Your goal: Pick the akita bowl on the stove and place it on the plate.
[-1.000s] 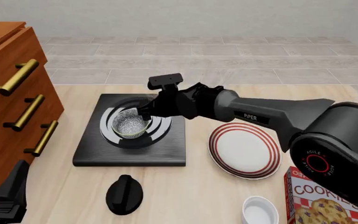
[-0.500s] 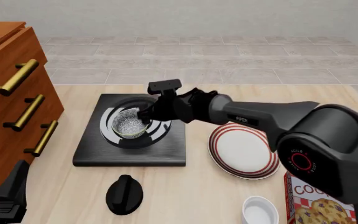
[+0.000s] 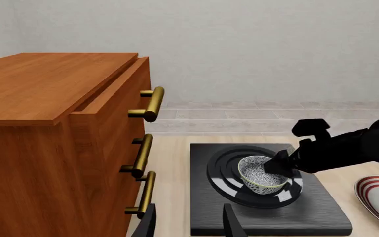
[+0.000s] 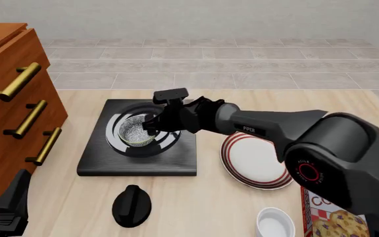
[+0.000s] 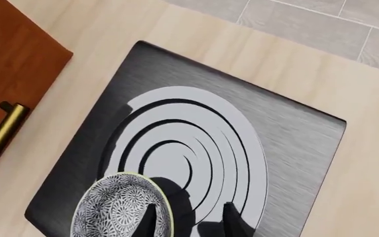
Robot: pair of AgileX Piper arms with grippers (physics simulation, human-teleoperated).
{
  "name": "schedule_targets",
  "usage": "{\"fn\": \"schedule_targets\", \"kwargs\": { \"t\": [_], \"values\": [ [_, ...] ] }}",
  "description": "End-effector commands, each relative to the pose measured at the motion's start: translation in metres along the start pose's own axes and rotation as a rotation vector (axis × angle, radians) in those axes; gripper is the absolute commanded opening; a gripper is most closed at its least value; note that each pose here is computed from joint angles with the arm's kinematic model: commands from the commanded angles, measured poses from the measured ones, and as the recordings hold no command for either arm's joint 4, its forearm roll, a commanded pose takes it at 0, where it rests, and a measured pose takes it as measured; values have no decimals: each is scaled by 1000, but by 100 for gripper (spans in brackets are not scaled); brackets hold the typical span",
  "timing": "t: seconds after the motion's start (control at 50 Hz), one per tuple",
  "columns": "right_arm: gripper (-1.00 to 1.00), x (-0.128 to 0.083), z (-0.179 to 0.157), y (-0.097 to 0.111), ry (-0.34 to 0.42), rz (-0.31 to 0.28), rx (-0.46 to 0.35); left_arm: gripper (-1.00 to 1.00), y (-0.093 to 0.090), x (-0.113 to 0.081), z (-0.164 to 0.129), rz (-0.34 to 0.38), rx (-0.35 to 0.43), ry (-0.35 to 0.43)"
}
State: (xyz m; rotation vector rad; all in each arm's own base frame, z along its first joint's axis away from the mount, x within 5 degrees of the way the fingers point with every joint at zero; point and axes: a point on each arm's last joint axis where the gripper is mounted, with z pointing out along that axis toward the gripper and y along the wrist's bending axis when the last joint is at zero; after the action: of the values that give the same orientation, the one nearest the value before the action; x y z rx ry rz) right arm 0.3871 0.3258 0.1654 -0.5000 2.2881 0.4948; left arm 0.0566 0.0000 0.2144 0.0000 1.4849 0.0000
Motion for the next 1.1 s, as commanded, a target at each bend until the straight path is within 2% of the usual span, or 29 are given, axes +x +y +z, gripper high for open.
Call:
{"fn": "schedule_targets", "kwargs": {
  "t": [0.02,0.22,0.24,0.5,0.56,0.76,1.1],
  "values": [
    [100,8,7,3,19,-1,-3,100,0,0,0,0,0,0],
    [100,25,11,12,45,8,-14,100,0,0,0,0,0,0],
    [-100,27,10,13,48,7,-16,100,0,0,0,0,0,0],
    [-100,39,3,26,57,21,-39,100,0,0,0,0,0,0],
    [-100,36,1,24,53,23,-35,100,0,0,0,0,0,0],
    [-100,2,-29,9,-7,13,-18,100,0,0,0,0,0,0],
    [-100,-17,-65,-8,-76,11,1,100,0,0,0,0,0,0]
  ]
}}
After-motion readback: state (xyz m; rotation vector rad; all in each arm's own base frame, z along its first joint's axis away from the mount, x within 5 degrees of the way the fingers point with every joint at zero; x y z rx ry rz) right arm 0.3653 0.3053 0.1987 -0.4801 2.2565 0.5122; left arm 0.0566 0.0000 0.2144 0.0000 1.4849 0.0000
